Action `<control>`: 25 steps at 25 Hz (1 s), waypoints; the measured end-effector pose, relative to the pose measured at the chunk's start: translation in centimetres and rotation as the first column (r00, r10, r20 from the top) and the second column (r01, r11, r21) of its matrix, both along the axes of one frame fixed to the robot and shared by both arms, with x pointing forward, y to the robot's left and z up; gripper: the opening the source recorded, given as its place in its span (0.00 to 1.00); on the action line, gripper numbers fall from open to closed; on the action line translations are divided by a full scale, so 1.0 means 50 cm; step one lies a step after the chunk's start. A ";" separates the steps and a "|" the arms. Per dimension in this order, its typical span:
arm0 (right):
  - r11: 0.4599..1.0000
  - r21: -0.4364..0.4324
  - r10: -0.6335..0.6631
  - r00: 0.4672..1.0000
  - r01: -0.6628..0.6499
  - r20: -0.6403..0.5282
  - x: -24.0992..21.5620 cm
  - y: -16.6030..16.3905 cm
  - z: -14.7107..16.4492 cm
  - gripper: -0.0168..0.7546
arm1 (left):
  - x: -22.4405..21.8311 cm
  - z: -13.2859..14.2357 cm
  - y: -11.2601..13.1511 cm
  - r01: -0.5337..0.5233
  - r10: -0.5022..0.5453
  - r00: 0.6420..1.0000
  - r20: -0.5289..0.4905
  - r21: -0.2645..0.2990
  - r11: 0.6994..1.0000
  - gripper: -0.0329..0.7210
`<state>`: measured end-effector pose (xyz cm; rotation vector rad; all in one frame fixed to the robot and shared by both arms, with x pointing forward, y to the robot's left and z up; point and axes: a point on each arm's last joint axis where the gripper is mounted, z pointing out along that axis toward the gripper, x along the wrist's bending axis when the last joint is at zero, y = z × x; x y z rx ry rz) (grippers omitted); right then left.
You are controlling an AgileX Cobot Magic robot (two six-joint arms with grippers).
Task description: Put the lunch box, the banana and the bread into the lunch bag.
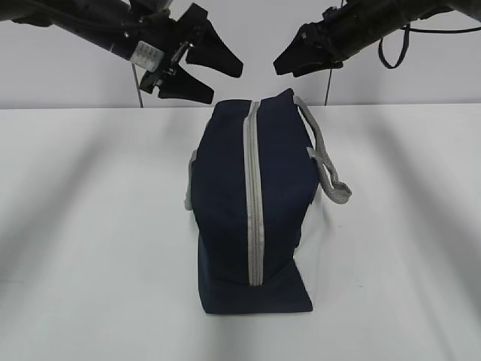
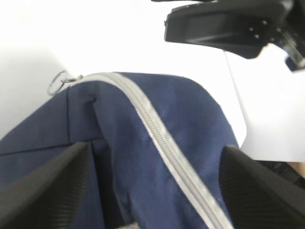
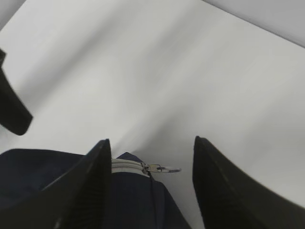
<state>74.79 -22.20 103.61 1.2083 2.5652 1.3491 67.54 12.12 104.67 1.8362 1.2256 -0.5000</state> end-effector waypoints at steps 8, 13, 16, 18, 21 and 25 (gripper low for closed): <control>0.939 -0.100 -0.342 0.915 0.328 -0.214 -0.010 -0.060 0.024 0.55 | -0.027 0.054 0.060 -0.092 0.079 0.995 0.053 0.303 0.949 0.78; 0.885 -0.175 -0.464 0.846 0.431 -0.261 -0.057 -0.075 0.063 0.55 | -0.053 0.104 0.097 -0.200 0.169 0.980 0.109 0.454 0.868 0.77; 0.871 -0.227 -0.487 0.824 0.435 -0.290 -0.097 -0.081 0.067 0.55 | -0.075 0.135 0.106 -0.249 0.197 0.968 0.153 0.529 0.811 0.74; 0.866 -0.258 -0.494 0.810 0.428 -0.316 -0.130 -0.084 0.065 0.55 | -0.087 0.149 0.100 -0.267 0.193 0.963 0.188 0.562 0.783 0.73; 0.859 -0.295 -0.502 0.796 0.417 -0.337 -0.185 -0.087 0.072 0.55 | -0.105 0.166 0.088 -0.282 0.174 0.957 0.233 0.598 0.750 0.73; 0.848 -0.335 -0.513 0.793 0.410 -0.329 -0.275 -0.093 0.101 0.55 | -0.139 0.185 0.095 -0.293 0.167 0.953 0.255 0.616 0.731 0.72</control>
